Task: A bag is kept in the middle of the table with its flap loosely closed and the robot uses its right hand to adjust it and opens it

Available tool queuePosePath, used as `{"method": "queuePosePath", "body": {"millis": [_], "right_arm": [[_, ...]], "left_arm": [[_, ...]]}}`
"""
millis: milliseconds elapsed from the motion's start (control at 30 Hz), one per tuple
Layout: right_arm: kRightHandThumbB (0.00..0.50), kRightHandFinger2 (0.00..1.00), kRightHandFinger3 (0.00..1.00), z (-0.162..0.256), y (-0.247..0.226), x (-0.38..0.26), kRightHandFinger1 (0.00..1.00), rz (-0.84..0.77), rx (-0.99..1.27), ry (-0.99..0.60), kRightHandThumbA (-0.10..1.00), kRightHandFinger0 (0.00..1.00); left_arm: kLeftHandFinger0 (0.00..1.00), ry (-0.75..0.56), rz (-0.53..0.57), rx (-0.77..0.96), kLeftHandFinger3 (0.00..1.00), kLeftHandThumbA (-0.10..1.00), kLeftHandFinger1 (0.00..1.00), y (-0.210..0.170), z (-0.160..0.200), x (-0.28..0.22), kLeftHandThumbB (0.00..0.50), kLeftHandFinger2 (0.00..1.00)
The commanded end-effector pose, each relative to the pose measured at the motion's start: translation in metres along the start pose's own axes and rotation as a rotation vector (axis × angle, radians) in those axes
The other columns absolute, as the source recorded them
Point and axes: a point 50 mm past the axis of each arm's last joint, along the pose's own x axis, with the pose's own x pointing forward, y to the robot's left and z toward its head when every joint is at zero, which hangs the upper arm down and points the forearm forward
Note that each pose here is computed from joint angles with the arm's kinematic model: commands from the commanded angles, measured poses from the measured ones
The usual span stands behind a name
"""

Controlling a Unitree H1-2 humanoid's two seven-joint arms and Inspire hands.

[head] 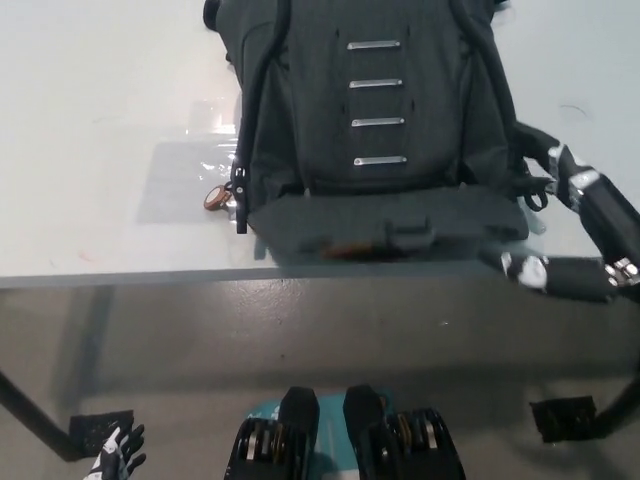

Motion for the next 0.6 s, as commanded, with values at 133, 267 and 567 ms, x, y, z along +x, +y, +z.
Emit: {"method": "queuePosePath", "body": {"millis": [133,267,567], "right_arm": [[0.500,1.00,1.00,0.076,0.019,-0.073,1.00,0.653,0.196,-0.242,0.98,1.00],[0.500,1.00,1.00,0.064,0.024,-0.082,1.00,0.695,0.246,-0.170,1.00,1.00],[0.483,1.00,1.00,0.005,0.043,-0.075,1.00,0.702,0.287,-0.054,1.00,1.00]], "left_arm": [[1.00,-0.070,0.007,0.051,1.00,1.00,1.00,0.021,0.014,0.013,0.500,1.00],[1.00,-0.073,0.007,0.074,1.00,1.00,1.00,0.023,0.015,0.015,0.500,1.00],[1.00,-0.101,0.005,0.070,1.00,1.00,1.00,0.023,0.023,0.031,0.500,1.00]]}}
